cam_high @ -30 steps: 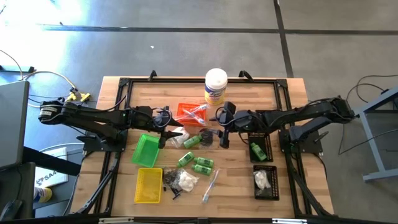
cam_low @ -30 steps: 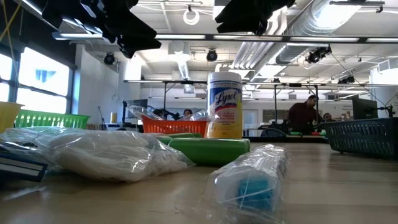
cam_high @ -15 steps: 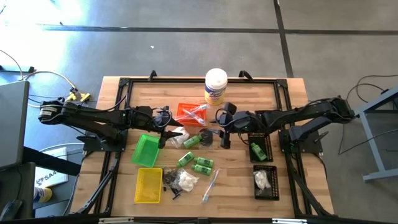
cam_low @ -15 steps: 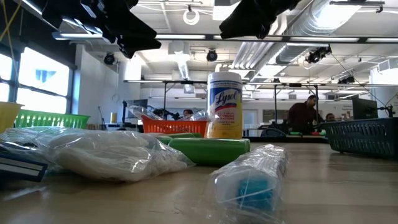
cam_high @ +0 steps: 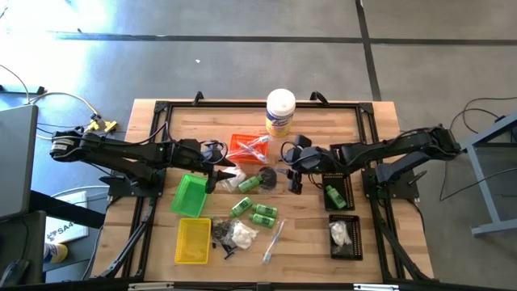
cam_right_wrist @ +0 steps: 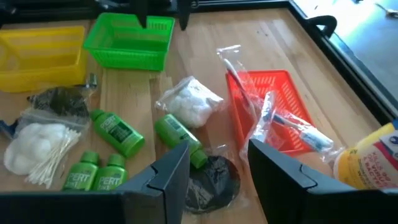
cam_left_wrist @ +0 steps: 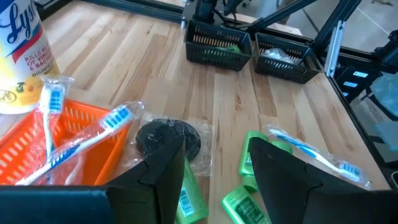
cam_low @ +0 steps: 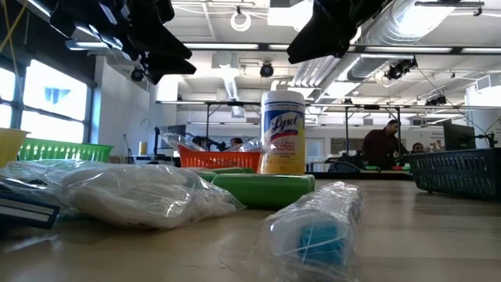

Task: Pick & Place Travel size toiletries
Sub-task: Put the white cotton pack into the bottom black bin

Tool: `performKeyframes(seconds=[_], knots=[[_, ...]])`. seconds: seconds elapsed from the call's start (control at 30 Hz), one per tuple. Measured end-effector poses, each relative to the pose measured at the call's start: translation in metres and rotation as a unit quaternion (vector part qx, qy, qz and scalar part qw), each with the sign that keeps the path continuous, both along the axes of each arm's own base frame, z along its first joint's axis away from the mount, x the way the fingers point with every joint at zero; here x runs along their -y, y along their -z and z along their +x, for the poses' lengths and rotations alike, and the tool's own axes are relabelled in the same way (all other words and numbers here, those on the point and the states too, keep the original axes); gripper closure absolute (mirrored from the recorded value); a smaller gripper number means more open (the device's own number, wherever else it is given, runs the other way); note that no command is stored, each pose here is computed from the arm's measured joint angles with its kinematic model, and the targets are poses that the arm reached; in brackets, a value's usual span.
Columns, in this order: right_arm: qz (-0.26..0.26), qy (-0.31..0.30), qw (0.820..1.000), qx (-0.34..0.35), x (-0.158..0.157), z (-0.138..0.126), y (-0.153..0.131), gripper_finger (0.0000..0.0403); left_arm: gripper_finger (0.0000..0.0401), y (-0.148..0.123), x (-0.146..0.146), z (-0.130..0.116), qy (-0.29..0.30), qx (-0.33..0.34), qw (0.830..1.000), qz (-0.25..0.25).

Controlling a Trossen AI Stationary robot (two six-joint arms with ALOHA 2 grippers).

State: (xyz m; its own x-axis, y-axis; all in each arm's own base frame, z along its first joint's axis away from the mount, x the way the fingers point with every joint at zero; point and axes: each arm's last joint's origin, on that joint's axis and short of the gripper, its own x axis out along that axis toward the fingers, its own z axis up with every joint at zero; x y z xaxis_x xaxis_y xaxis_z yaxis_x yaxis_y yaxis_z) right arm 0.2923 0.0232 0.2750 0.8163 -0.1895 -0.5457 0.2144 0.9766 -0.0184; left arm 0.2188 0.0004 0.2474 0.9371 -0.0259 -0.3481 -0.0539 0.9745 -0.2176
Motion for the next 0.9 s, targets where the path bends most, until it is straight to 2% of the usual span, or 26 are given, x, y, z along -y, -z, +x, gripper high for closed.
performKeyframes(seconds=[0.13, 0.47, 0.63, 0.9], knots=[[-0.01, 0.024, 1.0, 0.003, -0.002, -0.001, 0.003, 0.0247, 0.0221, 0.001, 0.0, 0.0, 0.0, -0.006, 1.0, 0.0], [-0.008, 0.023, 0.998, 0.06, 0.003, -0.001, 0.026, 0.0251, 0.0221, 0.003, 0.0, -0.001, 0.004, -0.014, 1.0, 0.007], [-0.014, 0.001, 0.998, 0.059, 0.017, -0.001, 0.024, 0.0291, 0.0221, 0.003, 0.0, -0.001, 0.004, -0.017, 1.0, 0.007], [-0.065, -0.009, 0.996, 0.052, 0.048, -0.015, 0.009, 0.0369, 0.0221, 0.005, 0.0, 0.0, -0.001, -0.021, 1.0, -0.001]])
